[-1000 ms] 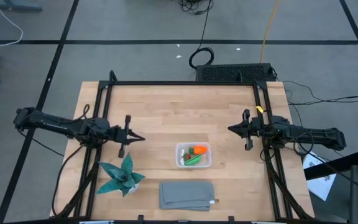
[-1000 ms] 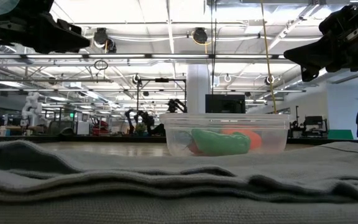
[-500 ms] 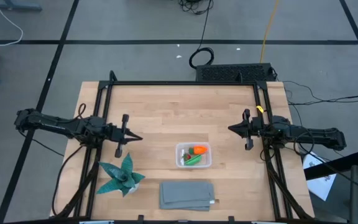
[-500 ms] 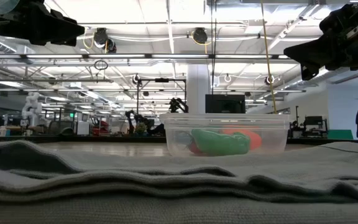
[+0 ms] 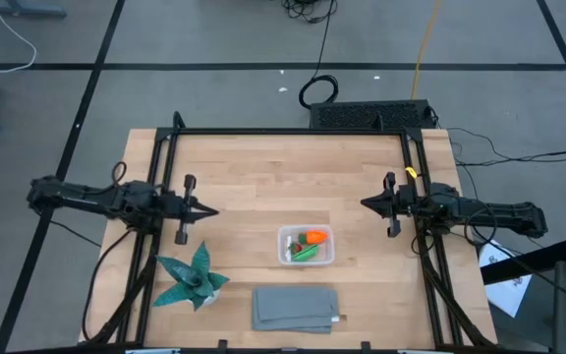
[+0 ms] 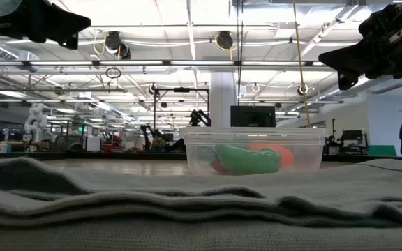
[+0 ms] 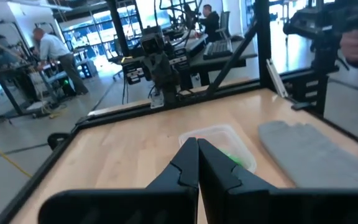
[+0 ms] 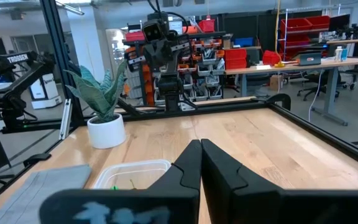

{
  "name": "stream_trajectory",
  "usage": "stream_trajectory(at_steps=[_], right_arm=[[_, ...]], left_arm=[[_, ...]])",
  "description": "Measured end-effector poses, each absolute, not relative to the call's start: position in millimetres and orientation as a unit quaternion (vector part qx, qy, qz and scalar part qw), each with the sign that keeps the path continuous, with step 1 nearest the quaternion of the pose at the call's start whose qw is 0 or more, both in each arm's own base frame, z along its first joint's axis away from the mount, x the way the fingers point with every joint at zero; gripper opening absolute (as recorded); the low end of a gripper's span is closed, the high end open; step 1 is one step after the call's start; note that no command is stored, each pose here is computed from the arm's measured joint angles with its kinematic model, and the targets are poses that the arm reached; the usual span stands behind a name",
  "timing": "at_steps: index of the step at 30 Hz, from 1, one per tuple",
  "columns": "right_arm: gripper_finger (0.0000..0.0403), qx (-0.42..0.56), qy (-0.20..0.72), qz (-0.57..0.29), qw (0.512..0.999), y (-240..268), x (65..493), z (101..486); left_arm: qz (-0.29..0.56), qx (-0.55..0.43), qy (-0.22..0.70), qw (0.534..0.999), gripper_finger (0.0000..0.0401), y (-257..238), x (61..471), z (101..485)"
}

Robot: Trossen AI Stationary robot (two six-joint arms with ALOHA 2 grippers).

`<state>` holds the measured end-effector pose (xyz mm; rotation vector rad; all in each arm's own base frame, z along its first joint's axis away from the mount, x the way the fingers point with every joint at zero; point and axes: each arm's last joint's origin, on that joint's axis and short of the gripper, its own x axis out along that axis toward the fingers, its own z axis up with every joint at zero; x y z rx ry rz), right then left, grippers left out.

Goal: Pick and placing Produce into tupperware
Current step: Return to Home Position

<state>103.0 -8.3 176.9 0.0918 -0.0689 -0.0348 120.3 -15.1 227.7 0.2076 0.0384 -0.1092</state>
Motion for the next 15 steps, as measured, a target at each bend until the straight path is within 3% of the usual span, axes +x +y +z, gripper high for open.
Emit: stream_trajectory(at_steps=[15], right_arm=[[0.0000,0.056,-0.036,-0.016,0.998,-8,103,177]], left_arm=[[-0.069,0.104,0.035,0.992,0.0000,-14,103,224]])
